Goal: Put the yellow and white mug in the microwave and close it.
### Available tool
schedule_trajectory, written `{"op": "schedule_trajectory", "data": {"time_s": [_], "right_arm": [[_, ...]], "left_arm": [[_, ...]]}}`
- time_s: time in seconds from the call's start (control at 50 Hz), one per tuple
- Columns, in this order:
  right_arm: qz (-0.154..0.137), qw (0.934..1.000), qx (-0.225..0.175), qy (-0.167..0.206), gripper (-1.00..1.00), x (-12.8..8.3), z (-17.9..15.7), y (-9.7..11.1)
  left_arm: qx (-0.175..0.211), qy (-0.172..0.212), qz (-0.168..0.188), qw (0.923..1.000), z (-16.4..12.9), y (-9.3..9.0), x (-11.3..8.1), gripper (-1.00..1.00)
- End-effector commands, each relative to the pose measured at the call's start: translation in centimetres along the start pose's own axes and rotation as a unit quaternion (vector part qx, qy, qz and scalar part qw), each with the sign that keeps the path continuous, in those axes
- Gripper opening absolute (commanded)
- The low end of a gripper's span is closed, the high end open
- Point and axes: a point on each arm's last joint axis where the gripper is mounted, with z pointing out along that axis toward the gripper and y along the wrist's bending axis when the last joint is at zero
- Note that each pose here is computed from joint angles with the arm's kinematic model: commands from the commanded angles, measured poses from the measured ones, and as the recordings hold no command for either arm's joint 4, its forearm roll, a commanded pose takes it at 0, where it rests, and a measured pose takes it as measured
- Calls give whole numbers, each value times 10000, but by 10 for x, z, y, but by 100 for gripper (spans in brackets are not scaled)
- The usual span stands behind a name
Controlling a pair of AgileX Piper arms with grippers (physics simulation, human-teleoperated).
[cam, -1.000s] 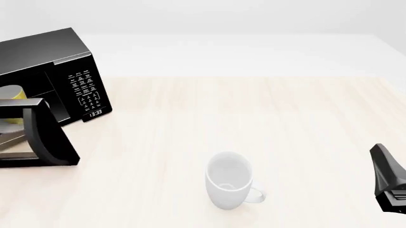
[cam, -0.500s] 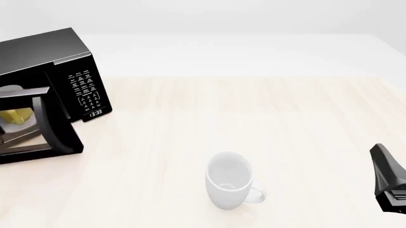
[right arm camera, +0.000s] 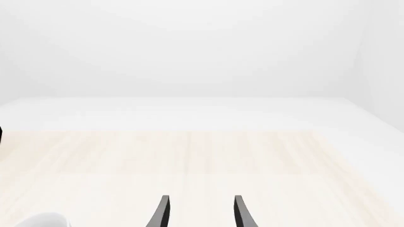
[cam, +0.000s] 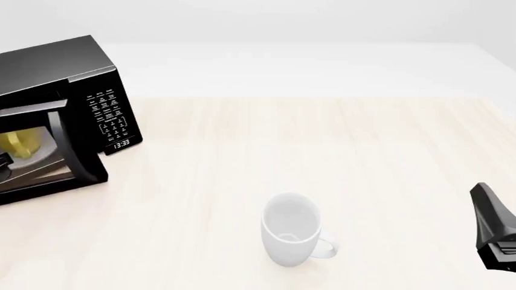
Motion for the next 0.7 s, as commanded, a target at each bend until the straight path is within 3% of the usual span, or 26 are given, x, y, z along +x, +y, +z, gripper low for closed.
{"op": "schedule_trajectory", "data": {"time_s": [0.02, 0.7], "right_arm": [[0, 10000, 0, 0, 100, 0, 0, 0], [0, 10000, 0, 0, 100, 0, 0, 0]], "left_arm": [[100, -14, 116, 9999, 10, -6, -2, 100], [277, -79, 230, 9993, 32, -20, -17, 100]]}}
